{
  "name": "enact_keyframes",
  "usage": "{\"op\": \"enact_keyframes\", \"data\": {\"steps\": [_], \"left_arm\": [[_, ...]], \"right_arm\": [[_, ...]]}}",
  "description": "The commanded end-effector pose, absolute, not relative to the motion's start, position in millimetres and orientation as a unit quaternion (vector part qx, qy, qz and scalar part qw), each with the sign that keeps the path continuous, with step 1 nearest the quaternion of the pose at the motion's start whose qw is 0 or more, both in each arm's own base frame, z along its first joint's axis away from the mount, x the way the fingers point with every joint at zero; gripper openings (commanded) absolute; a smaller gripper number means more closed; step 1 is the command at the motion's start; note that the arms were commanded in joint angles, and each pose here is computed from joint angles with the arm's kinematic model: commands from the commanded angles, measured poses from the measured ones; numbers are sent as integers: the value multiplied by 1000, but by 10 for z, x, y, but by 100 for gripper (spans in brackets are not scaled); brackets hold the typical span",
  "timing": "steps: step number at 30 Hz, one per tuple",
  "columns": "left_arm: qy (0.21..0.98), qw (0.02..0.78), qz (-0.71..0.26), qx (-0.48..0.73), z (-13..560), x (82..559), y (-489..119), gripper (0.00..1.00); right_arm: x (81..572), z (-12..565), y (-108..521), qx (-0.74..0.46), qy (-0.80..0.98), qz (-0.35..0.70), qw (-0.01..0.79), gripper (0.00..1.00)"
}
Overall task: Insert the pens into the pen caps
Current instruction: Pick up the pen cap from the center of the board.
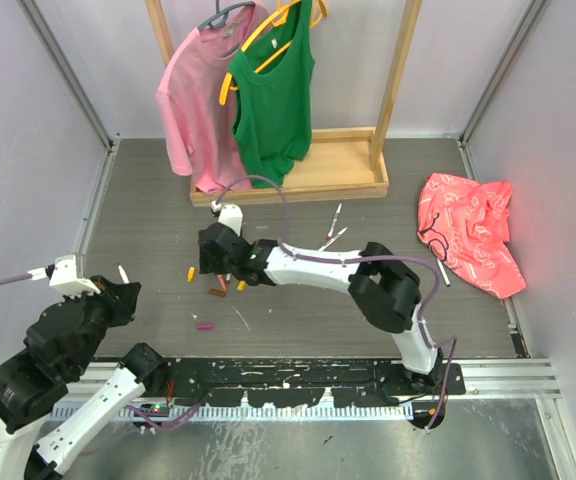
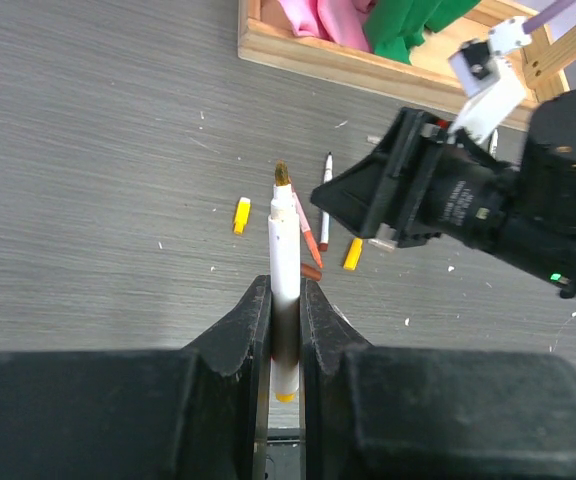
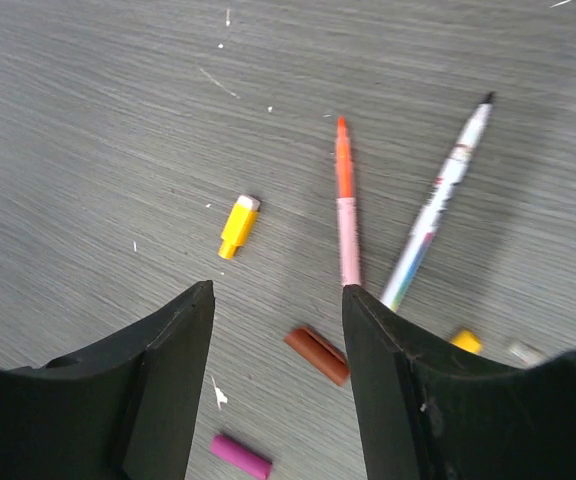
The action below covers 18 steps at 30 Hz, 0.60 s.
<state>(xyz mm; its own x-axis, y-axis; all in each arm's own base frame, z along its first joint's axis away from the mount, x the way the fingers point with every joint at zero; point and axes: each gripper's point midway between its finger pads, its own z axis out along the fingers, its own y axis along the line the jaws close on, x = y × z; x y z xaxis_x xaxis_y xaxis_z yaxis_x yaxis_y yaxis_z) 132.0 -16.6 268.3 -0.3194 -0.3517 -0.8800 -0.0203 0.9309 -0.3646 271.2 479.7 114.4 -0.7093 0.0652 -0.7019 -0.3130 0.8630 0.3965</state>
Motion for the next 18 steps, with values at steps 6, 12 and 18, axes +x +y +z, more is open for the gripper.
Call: {"op": "enact_keyframes", "data": {"steps": [6, 12, 18], "left_arm": [[782, 581, -161, -155, 2772, 1250, -73, 0], [786, 577, -164, -150, 2752, 1264, -114, 0], [784, 578, -172, -147, 2762, 1267, -141, 0]], "right_arm": [[2781, 1139, 5371, -52, 880, 299, 366, 57], [2820, 1010, 5547, -54, 881, 298, 363, 57], [2900, 856, 5586, -41, 884, 282, 371, 55]]}}
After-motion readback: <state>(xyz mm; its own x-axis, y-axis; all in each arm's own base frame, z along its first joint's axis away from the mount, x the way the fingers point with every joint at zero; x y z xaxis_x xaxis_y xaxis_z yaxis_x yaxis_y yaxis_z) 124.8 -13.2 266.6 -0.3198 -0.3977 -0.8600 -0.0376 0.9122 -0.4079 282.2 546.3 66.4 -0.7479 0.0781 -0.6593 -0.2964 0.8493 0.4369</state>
